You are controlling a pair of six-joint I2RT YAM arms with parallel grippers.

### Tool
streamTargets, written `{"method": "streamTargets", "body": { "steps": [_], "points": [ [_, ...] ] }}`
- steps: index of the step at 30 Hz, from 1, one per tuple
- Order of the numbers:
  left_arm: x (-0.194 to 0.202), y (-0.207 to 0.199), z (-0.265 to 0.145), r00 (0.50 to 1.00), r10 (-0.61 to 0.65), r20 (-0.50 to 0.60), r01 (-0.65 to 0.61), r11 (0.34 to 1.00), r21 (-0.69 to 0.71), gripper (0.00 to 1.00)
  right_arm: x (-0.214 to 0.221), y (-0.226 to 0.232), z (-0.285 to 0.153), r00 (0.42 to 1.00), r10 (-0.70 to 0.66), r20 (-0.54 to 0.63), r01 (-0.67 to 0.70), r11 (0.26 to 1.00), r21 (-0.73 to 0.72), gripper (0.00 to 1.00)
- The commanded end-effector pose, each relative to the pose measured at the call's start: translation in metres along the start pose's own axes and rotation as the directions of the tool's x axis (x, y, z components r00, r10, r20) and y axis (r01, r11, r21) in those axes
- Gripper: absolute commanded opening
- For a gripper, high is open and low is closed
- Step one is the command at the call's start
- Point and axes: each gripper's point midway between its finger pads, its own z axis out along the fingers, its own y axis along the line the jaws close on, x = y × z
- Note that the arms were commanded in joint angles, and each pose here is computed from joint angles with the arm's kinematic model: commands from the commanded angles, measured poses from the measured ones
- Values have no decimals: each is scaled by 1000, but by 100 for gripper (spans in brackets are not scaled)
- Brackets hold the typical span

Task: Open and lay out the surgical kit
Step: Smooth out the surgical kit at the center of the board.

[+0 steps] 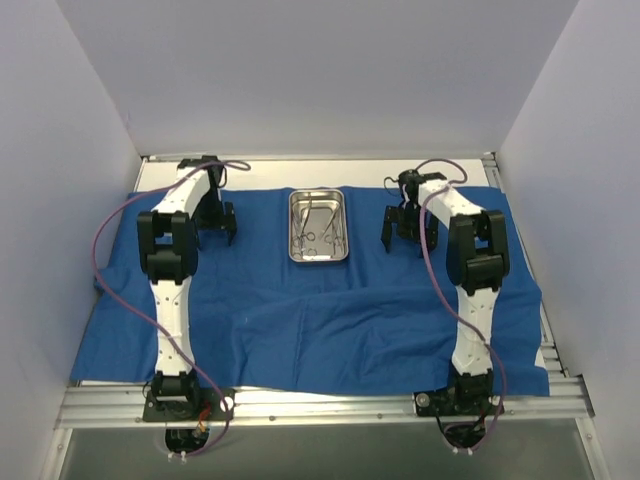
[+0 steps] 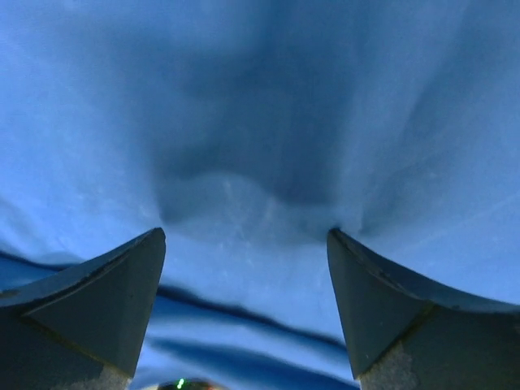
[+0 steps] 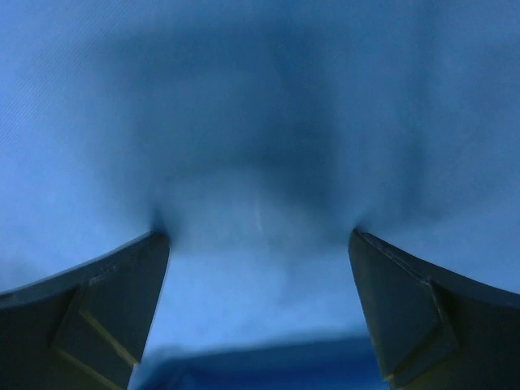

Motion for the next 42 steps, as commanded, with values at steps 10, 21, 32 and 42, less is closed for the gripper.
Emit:
{"method": "streamTargets", "body": {
  "steps": [10,21,32,42],
  "points": [
    [-66,-19,41,999,-18,50,13,996,93,86,-57,-22,88,1000,9,-11,-8,995,95,100],
    [-169,-48,19,940,-153,306,-18,871,491,82,-128,-8,58,990,33,135,-39,998,48,100],
    [-107,9,-118,888,-164,429,38,957,287,95,-95,19,-66,957,-73,281,58,997,60,100],
    [4,-7,-47,986,-11,164,-4,996,87,95,-13,33,-35,976,-129,173,125,992,35,100]
  ]
}}
